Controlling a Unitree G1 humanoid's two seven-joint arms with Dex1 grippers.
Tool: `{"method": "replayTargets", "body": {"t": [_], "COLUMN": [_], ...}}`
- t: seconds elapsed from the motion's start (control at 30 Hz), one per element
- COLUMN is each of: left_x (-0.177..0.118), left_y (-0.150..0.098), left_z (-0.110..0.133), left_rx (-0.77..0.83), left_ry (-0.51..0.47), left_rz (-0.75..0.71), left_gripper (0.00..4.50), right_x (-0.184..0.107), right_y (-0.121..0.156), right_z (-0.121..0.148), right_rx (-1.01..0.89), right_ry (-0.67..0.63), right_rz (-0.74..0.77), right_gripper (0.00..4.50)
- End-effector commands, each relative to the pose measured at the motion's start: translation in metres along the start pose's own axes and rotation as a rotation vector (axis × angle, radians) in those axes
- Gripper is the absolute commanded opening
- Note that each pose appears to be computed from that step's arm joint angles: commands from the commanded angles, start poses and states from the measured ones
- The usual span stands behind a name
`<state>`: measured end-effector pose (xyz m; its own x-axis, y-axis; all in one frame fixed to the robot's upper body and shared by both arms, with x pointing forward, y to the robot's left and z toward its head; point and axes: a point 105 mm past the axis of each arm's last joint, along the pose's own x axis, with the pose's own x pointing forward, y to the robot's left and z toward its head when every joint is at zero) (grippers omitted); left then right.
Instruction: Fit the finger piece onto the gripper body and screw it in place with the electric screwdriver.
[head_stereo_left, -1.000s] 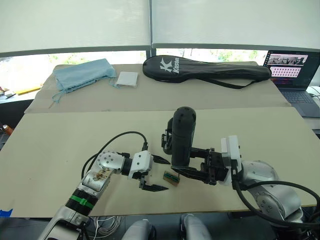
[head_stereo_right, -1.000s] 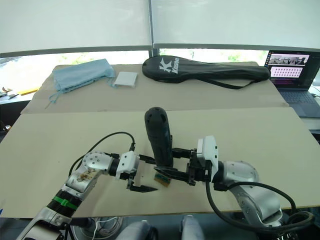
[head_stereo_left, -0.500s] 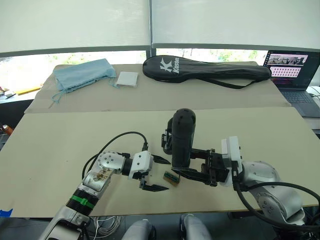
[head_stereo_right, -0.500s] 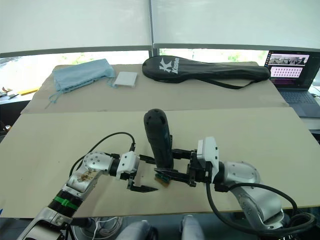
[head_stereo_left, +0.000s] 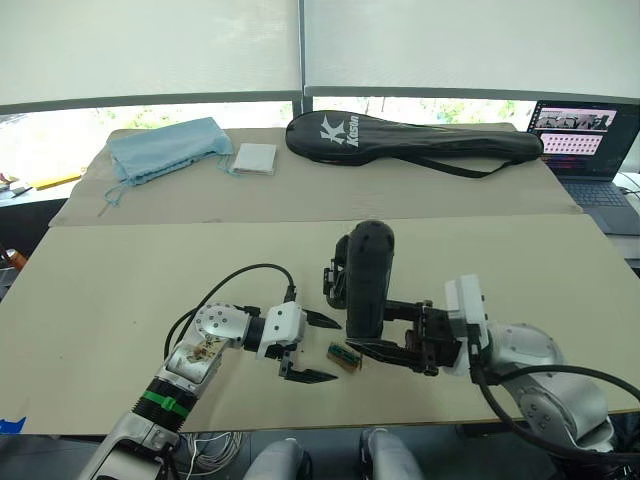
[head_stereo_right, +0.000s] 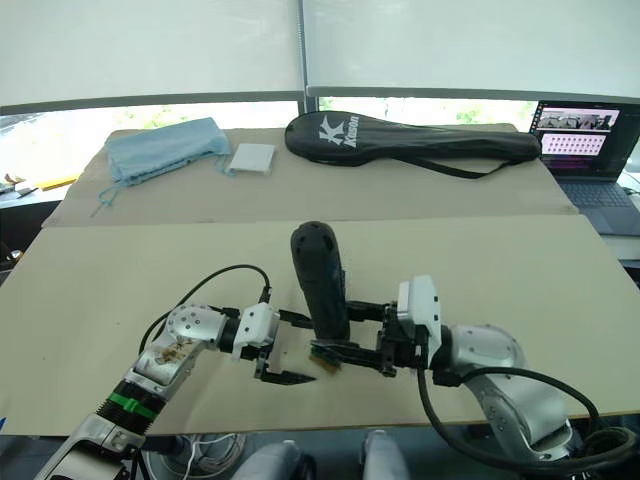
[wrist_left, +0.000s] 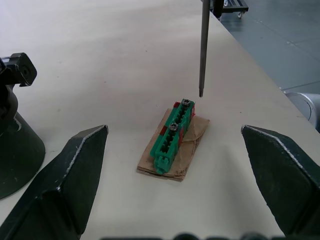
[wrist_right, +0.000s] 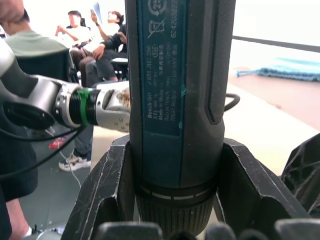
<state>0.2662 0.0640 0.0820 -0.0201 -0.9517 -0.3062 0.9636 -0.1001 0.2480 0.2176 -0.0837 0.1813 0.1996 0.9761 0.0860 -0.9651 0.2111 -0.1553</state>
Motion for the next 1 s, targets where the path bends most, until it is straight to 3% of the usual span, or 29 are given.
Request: {"method": "replayTargets", "body": {"t": [0.03, 1.0], "left_x": [-0.0023, -0.0033], "left_y": [0.0039, 0.0027], "left_z": [0.0068, 0.0083], "left_rx": [0.037, 0.016], "left_ry": [-0.020, -0.013], "left_rz": [0.016, -0.003], "left_gripper": [4.50, 4.50], "right_x": [0.0034, 0.0114], "right_y": [0.0027, -0.0015], "right_z": [0.0189, 0.0171], "right_rx": [-0.070, -0.068], "right_ry": [-0.066, -0.054], "right_rz": [0.010, 0.008], "right_gripper": [1.90, 1.90]}}
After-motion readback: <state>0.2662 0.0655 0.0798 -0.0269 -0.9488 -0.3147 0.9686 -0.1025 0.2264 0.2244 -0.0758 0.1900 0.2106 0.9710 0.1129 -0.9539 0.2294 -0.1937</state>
